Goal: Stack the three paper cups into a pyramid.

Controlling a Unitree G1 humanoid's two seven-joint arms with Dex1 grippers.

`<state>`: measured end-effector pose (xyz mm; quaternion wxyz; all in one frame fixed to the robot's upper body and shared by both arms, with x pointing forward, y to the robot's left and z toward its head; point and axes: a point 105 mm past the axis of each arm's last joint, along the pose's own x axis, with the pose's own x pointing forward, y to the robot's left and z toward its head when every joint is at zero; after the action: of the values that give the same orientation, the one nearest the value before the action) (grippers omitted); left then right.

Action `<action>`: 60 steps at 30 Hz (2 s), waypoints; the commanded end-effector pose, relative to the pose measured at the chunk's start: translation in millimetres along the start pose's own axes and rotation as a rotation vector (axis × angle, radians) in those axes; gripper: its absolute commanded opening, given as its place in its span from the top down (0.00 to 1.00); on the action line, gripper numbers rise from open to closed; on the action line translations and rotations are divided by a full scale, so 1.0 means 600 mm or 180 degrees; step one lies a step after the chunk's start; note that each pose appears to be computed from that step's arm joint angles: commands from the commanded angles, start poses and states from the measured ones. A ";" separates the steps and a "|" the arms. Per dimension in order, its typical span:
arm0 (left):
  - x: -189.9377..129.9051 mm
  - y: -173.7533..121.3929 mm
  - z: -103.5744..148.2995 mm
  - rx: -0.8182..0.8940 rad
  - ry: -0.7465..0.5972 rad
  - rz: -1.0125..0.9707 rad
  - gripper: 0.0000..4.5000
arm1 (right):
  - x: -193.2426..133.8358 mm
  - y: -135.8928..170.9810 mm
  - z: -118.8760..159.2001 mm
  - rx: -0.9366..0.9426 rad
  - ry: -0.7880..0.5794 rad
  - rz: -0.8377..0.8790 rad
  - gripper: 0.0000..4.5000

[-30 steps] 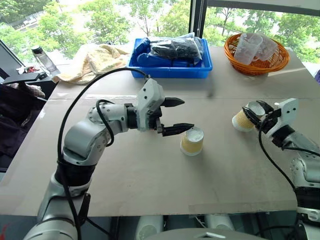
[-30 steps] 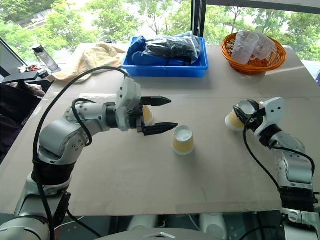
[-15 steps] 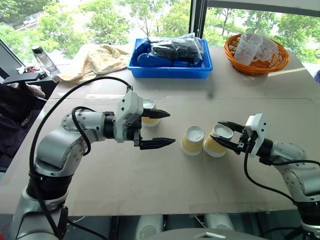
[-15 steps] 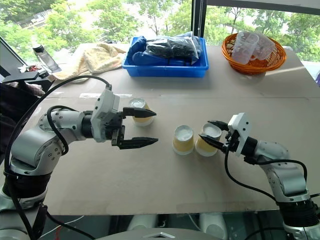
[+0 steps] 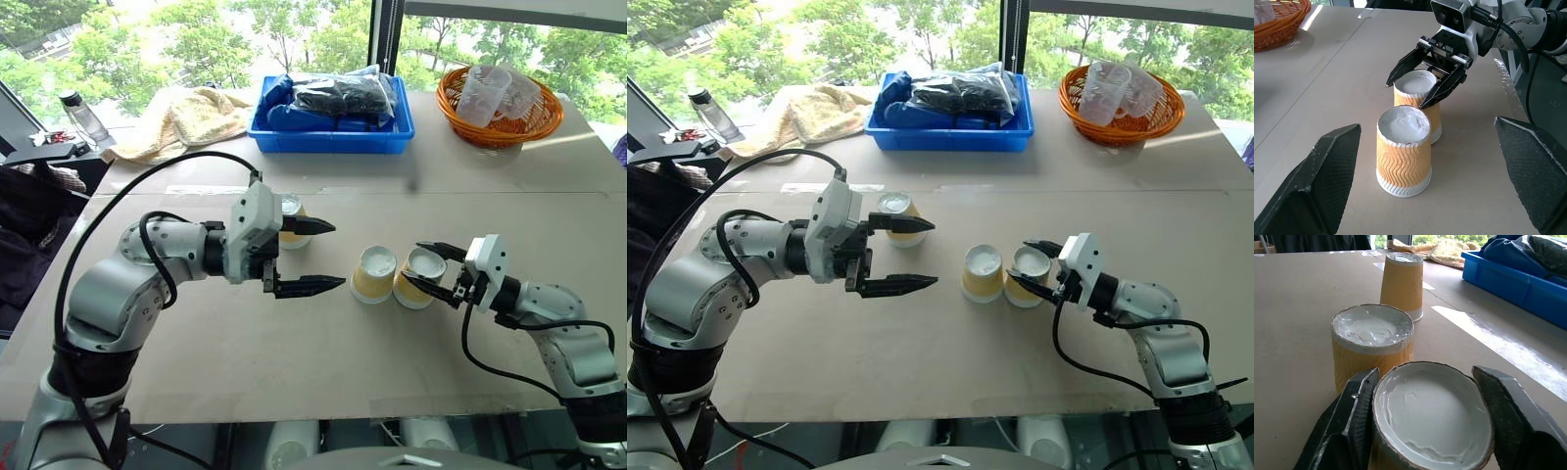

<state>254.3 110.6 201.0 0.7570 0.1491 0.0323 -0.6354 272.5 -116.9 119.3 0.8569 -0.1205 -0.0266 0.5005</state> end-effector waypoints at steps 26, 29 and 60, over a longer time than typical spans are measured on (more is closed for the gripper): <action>-0.060 0.128 -0.092 -0.0160 -0.0428 0.2376 0.00 | -0.047 -0.042 0.143 0.0294 -0.0467 0.0056 0.01; -0.043 0.135 -0.103 -0.0138 -0.0467 0.2431 0.00 | -0.044 -0.041 0.138 0.0284 -0.0426 0.0064 0.01; 0.030 0.166 -0.038 0.0257 -0.0707 0.1710 0.47 | -0.065 -0.035 0.152 0.0345 -0.0570 -0.0043 0.00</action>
<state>367.5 132.5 161.3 0.9132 0.1071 -0.0616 -0.3884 260.9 -138.4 200.7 0.8612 -0.0132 -0.0463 0.5060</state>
